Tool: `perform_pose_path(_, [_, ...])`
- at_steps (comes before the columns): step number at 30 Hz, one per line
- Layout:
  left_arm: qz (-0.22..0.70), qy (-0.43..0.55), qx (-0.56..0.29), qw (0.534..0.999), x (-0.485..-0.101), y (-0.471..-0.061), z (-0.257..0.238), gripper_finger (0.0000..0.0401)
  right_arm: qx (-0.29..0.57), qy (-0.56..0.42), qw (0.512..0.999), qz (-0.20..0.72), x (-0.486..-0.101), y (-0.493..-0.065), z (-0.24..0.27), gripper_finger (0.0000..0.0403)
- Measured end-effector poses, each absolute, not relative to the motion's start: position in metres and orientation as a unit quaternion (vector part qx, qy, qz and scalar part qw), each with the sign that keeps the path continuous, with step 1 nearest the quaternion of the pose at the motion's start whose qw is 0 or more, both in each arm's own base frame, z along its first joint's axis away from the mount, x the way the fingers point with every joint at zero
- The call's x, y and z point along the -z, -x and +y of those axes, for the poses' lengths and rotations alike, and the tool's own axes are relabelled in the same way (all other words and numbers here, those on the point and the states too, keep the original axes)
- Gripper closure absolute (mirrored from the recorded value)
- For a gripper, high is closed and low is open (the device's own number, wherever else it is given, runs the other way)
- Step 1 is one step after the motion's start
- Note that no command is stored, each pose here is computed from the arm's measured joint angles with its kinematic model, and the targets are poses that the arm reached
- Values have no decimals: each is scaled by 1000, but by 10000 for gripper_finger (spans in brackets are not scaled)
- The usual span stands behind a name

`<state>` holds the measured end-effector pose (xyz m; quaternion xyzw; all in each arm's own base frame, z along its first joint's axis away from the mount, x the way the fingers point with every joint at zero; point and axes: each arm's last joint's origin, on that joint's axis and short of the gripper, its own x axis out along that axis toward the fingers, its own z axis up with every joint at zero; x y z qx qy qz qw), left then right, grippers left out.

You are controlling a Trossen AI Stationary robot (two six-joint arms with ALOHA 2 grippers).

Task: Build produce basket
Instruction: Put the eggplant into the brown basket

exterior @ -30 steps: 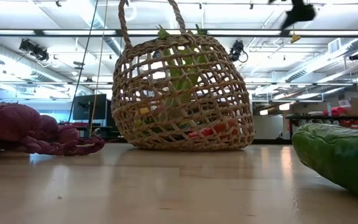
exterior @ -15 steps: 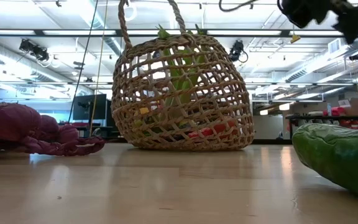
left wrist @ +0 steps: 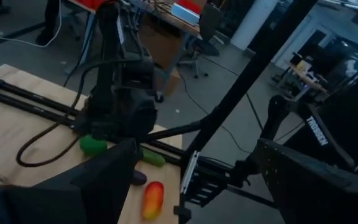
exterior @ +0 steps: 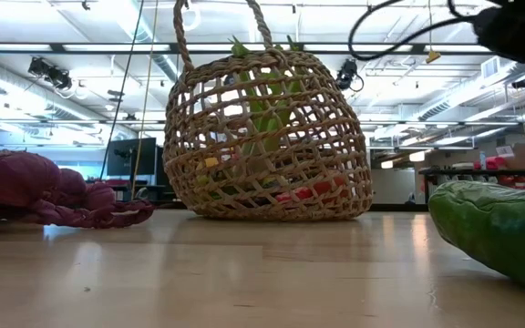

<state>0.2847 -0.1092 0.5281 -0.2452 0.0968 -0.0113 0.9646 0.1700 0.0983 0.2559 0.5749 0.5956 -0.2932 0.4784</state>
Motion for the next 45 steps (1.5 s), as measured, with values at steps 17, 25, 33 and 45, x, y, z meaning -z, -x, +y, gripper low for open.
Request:
perform_pose_path(17, [43,251,-69,965,-530,-288,-115,65,367,-557,461,585,-198,-144,139,46])
perform_pose_path(25, [29,278,-75,957,-532,-289,-113,65,328,-595,471,563,-165,-143,138,54])
perform_pose_path(33, [28,301,-78,950,-531,-291,-114,65,368,-564,482,560,-138,-128,124,54])
perform_pose_path(45, [29,296,-85,951,-531,-292,-111,65,364,-547,503,561,-126,-125,120,119])
